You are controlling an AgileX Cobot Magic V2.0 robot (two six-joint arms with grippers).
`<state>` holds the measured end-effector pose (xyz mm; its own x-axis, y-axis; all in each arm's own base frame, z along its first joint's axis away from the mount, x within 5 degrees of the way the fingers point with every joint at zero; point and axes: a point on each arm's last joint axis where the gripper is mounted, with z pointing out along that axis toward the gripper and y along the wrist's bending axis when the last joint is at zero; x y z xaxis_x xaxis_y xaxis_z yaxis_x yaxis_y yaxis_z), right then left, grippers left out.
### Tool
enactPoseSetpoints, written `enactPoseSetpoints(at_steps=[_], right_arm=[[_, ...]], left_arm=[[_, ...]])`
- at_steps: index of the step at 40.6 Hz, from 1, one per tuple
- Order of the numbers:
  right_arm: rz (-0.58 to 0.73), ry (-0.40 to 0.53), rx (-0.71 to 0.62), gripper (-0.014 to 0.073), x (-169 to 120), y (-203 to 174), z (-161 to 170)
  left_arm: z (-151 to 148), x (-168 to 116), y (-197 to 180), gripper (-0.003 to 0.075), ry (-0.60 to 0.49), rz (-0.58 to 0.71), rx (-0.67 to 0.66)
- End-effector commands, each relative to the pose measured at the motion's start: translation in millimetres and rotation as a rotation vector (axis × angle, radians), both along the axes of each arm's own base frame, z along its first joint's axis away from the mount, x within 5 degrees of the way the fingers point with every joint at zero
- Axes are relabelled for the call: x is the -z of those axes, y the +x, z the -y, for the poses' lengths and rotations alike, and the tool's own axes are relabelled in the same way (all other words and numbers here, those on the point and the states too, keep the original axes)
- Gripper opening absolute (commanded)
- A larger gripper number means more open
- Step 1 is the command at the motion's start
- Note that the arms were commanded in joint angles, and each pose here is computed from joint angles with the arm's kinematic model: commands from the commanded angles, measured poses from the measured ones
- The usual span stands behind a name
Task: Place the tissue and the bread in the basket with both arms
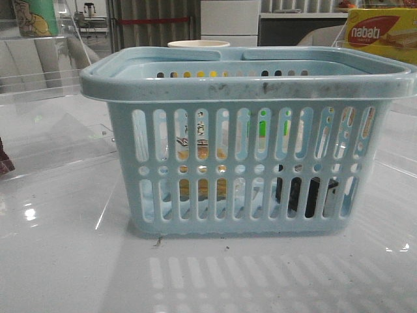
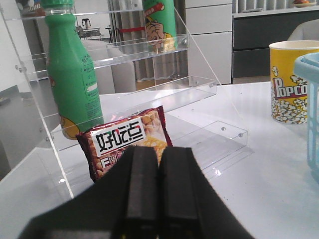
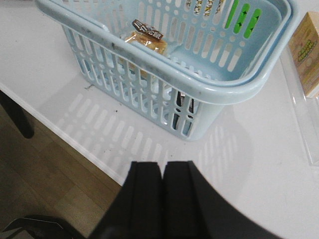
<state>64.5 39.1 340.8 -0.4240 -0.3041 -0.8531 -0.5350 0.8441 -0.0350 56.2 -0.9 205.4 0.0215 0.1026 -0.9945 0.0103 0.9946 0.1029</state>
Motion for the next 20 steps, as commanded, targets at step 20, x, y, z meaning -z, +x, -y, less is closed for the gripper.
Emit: enactPoseSetpoints(at_steps=[20], right_arm=[[0.449,0.116,0.403,0.0055,61.2,0.0,31.0]], left_arm=[[-0.7,-9.0,-2.1,0.0091,-0.020,0.109,-0.006]])
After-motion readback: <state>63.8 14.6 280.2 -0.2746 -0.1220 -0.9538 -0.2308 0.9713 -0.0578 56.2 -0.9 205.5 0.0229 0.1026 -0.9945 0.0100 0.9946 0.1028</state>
